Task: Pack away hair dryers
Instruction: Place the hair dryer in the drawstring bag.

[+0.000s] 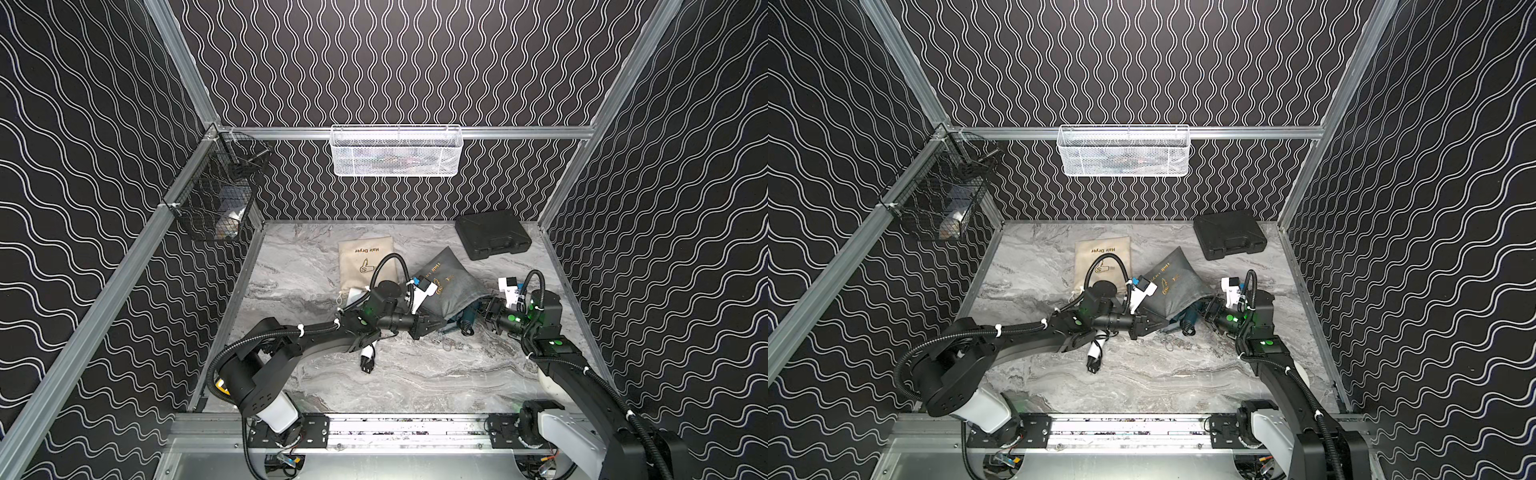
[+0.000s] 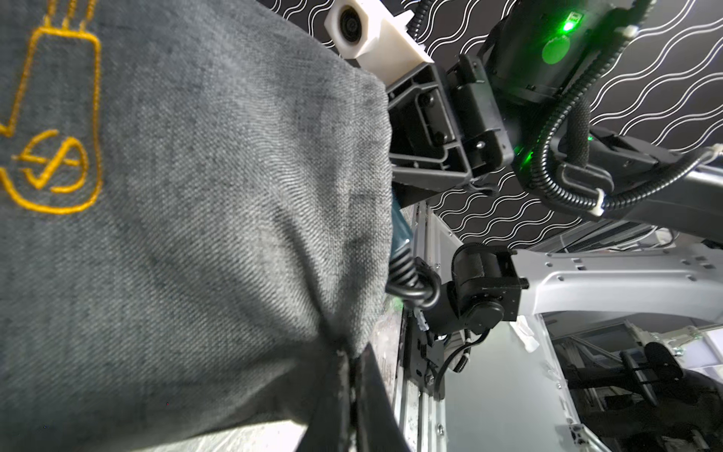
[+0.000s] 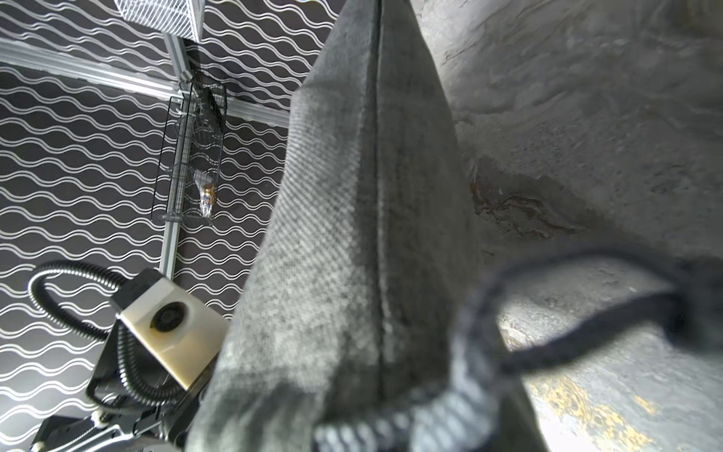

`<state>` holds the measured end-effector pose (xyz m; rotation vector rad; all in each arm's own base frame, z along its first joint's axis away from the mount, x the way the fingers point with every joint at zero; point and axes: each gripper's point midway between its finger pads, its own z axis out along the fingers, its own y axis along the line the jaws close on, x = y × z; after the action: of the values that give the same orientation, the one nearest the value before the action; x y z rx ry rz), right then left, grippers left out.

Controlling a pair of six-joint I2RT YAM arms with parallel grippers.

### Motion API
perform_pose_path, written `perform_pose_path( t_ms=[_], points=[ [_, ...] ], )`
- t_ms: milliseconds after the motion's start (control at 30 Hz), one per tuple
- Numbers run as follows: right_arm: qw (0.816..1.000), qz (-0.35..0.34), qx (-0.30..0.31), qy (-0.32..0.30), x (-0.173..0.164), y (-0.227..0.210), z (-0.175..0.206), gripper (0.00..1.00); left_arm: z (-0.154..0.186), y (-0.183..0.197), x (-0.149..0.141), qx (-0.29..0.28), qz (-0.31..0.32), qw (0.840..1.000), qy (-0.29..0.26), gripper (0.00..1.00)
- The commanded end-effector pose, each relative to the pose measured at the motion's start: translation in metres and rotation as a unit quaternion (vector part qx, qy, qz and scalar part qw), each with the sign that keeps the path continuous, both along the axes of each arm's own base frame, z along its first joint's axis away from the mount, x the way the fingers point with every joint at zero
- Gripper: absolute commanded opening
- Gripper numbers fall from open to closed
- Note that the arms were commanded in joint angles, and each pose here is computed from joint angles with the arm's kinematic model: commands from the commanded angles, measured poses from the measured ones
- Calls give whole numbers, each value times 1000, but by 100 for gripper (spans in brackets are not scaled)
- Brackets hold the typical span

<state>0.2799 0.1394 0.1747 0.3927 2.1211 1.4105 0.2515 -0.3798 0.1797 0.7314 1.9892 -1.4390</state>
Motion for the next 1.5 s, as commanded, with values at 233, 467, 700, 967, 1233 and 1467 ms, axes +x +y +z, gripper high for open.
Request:
perform_pose_path(
  t_ms=[233,467,700,967,1233,1467],
  points=[
    [998,-58,-17,-12,22,-14,7,0,19,-13,-2,-33,-10,999,9,0],
    [993,-108,-16,42,31,-25,-14,0,22,-25,-9,-25,-22,999,9,0],
    [990,-129,-13,61,40,-30,-17,0,8,-30,-10,3,-24,1000,17,0],
    [985,-154,-22,67,46,-37,-21,0,5,-38,-12,15,-31,999,26,0],
    [984,-166,-43,47,49,-38,-20,0,9,-46,-13,10,-36,999,33,0],
    [982,-173,-63,28,49,-29,-23,0,7,-52,-11,24,-31,999,36,0]
  ],
)
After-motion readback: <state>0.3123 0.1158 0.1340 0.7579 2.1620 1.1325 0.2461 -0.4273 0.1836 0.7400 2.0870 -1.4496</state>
